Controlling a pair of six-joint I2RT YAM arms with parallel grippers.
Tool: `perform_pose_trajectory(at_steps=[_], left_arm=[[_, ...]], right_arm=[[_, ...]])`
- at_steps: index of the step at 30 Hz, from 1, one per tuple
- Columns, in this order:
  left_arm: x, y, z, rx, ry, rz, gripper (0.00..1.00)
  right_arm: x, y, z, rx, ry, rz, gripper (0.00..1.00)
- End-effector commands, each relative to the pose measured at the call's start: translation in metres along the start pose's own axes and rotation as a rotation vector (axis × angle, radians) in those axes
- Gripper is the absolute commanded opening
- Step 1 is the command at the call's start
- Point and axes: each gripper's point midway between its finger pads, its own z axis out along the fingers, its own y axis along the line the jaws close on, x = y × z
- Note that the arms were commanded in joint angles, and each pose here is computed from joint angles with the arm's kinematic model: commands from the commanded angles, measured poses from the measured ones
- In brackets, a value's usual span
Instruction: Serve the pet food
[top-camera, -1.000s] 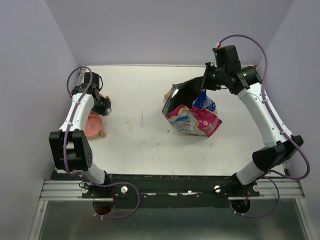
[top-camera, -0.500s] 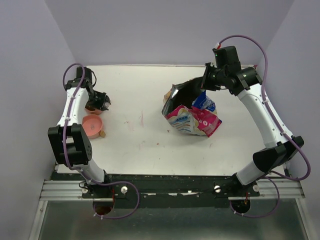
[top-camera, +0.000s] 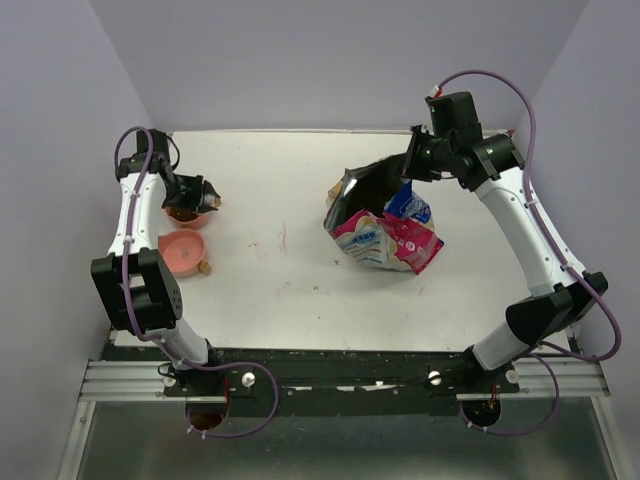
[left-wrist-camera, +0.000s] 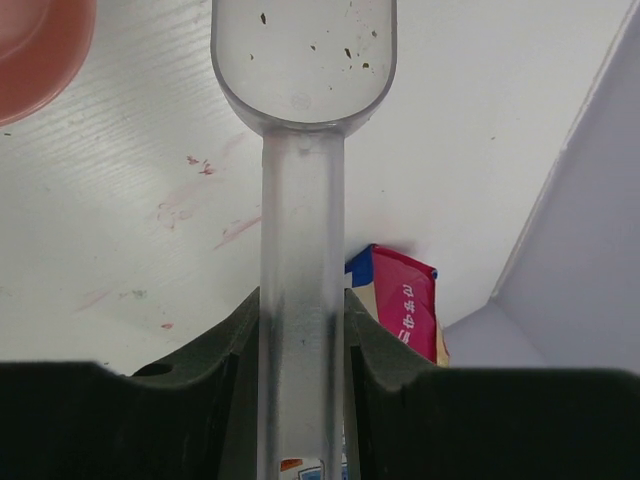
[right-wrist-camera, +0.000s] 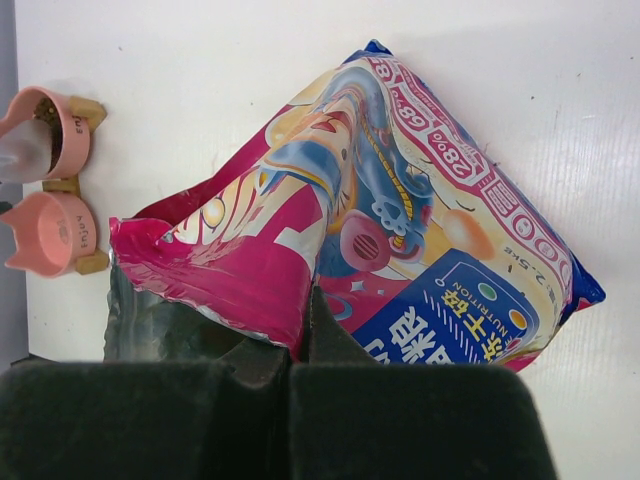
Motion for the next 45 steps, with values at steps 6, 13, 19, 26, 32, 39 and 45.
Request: perform_pose_trajectory(at_steps=[6,13,19,26,32,39,45], left_arm=[[-0.009,-0.013,-0.027,0.079,0.009,-0.08,0.0],[-0.009,-0.013,-0.031,0.088,0.005,-0.068,0.0],[-0.003,-0.007,-0.039,0.097,-0.021,-0.014,0.0],[-0.006,0.006,-0.05,0.089,-0.119,0.138,0.0],[0.038,0.019,-0.055,0.108,-0.106,0.326,0.0],[0.141,0.007,-0.118,0.368,-0.119,0.832,0.0],[0.213,0.032,-0.181,0.629,-0.004,1.183,0.0]], right_arm=[[-0.057,0.041,-0.031,-0.175,-0.211,0.006,0.0],[-0.056,0.041,-0.028,-0.179,-0.202,0.01,0.0],[-0.054,0.039,-0.027,-0.172,-0.198,0.009,0.0],[-0.058,0.041,-0.026,-0.171,-0.201,-0.006,0.0],[-0.06,0.042,-0.026,-0.166,-0.198,-0.004,0.0],[-0.066,0.039,-0.028,-0.141,-0.197,-0.057,0.0],[-0.057,0.039,-0.025,-0.17,-0.189,-0.155,0.0]])
